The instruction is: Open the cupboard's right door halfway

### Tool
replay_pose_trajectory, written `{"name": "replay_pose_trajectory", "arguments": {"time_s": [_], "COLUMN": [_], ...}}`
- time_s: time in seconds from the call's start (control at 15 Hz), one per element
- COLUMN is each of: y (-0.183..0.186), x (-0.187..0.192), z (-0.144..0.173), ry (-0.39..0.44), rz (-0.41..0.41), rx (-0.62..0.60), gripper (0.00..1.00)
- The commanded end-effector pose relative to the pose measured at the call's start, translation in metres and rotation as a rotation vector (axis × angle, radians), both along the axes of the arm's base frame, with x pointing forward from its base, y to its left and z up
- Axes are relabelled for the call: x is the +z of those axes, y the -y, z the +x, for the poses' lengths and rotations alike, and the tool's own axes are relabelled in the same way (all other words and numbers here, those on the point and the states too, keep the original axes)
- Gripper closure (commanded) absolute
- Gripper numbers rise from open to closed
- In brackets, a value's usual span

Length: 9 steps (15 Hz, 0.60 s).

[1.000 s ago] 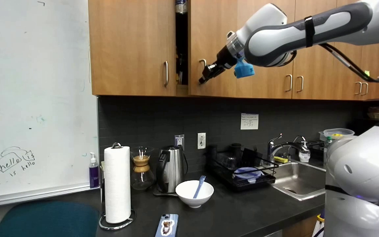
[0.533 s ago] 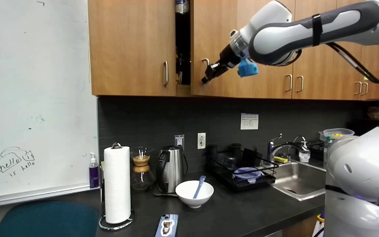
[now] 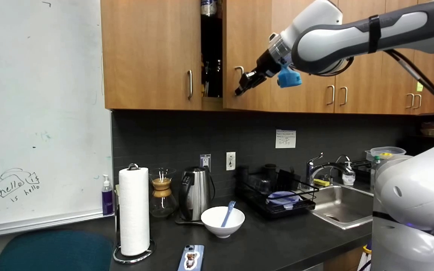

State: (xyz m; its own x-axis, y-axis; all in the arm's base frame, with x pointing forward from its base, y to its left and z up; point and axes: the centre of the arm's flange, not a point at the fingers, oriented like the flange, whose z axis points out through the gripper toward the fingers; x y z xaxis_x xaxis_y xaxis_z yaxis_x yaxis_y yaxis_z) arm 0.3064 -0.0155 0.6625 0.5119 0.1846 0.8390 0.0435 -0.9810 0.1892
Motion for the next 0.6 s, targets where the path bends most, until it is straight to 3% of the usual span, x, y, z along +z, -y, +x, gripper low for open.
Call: {"name": "replay_pose_trajectory", "arguments": {"time_s": [0.0,0.53], "y": [-0.039,-0.030], "x": [-0.015,-0.017], "z": [-0.049,-0.076], "ry": [-0.032,-0.047], "rz": [-0.130,-0.086], "rx": [0.060,0.032], "gripper": [0.96,0.96]}}
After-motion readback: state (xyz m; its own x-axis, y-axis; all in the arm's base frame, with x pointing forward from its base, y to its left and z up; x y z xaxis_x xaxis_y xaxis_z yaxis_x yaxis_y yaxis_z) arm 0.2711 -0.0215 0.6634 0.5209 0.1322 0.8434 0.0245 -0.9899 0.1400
